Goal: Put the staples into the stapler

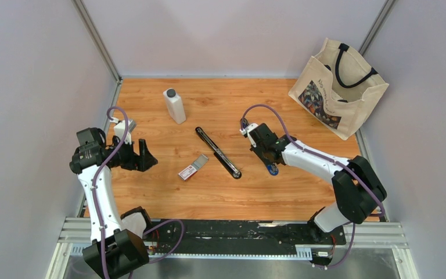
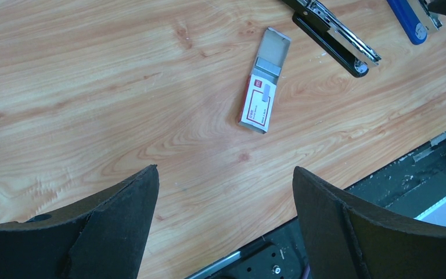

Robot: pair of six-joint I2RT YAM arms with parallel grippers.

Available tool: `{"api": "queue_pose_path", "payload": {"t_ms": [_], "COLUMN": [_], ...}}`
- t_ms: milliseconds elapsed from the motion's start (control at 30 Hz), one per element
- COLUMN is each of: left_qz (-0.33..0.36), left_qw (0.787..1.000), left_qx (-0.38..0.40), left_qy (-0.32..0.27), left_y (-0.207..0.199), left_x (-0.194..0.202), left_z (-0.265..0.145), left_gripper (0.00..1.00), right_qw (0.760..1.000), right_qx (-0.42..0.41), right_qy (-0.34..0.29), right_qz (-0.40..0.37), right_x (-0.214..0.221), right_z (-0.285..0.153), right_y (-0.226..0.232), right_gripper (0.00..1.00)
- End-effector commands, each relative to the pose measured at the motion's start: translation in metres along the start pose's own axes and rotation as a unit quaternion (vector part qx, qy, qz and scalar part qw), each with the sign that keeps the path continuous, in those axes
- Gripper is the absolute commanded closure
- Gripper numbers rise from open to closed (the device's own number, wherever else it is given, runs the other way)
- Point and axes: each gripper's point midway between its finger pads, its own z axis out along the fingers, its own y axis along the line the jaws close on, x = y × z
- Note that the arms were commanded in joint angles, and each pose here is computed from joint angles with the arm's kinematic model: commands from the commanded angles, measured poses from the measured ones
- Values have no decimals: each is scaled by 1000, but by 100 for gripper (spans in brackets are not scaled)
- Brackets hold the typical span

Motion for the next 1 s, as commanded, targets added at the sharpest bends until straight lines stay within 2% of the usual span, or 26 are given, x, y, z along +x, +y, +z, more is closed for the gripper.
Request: {"api": "queue_pose_path", "payload": {"t_ms": [0, 233, 967], "left_qz": [3, 2, -2], "left_qw": [1000, 1000, 1000], "left_qx": [0, 1, -1], "left_qy": [-8, -7, -5], "left_y": [1, 1, 3], "left_x": [-3, -3, -3], "left_z": [-1, -1, 0], "left_gripper": [7, 7, 7], "right_qw": [999, 997, 997], "right_qx": [9, 25, -23], "right_qy": [-41, -62, -24], "right_qz": [29, 37, 66], "right_x": [-25, -32, -17], "right_z": [-17, -25, -14], "right_y": [-10, -18, -3], "right_gripper": [85, 86, 87]}}
